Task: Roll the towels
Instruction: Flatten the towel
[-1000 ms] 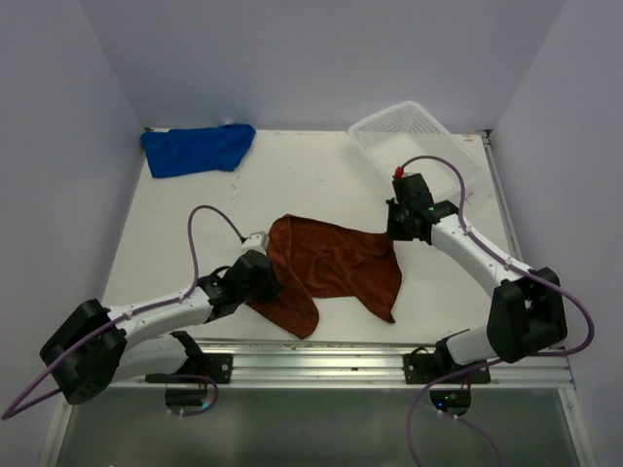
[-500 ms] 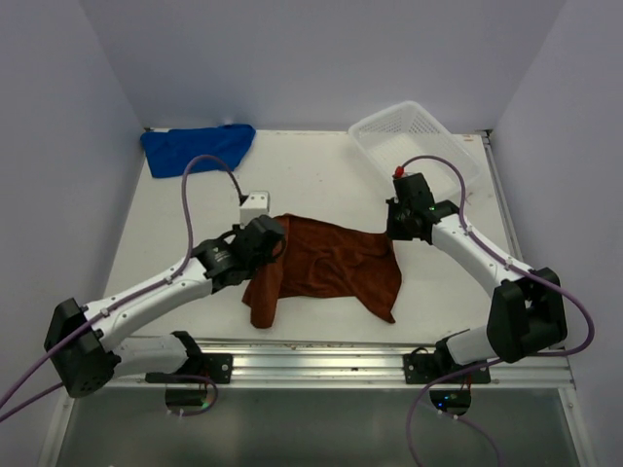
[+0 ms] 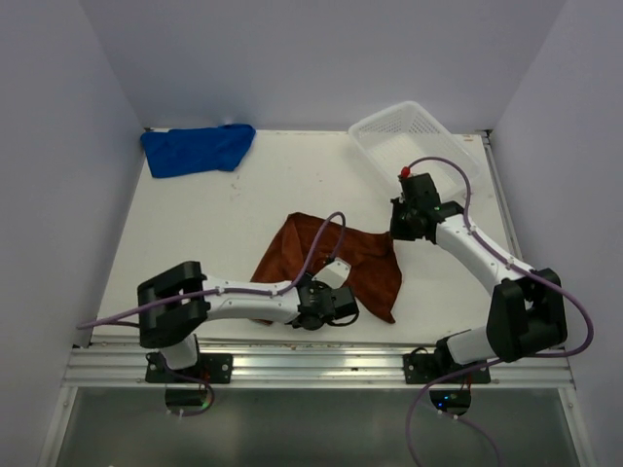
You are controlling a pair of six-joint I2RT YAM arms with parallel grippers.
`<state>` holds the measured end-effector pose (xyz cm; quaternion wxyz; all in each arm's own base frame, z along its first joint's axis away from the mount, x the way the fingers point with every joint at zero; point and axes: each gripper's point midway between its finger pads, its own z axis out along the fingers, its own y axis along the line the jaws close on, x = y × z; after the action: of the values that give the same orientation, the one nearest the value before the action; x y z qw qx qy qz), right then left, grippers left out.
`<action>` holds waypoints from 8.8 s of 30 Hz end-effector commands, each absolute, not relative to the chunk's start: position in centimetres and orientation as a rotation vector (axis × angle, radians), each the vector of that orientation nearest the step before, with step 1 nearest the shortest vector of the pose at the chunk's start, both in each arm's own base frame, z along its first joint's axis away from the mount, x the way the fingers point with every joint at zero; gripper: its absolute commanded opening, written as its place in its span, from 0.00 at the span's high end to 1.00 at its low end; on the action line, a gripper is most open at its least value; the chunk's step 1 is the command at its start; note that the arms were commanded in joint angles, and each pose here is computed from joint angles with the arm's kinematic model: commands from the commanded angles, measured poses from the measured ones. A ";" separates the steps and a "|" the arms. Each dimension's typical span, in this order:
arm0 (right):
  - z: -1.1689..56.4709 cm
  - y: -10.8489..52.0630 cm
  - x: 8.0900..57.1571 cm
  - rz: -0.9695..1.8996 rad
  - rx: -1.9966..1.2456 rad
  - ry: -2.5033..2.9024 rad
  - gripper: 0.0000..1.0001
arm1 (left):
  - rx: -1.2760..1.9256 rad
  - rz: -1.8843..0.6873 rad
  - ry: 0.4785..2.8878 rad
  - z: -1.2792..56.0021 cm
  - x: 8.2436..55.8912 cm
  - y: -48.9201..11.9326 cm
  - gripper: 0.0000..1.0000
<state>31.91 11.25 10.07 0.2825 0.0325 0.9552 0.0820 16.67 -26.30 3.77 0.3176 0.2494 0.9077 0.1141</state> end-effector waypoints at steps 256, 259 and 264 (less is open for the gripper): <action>31.6 3.4 23.3 0.060 0.226 2.179 1.00 | -0.517 0.189 1.685 32.3 22.9 4.0 1.00; 29.3 4.0 25.3 0.045 0.236 2.218 1.00 | -0.510 0.202 1.730 30.4 24.4 3.5 1.00; 27.0 3.1 29.7 -0.082 0.295 2.192 1.00 | -0.503 0.239 1.730 29.2 27.9 2.9 1.00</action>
<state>26.61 3.93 26.28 0.4042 0.0888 0.9103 -0.0098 25.48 2.96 27.88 0.5855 -0.2036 0.7775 0.1060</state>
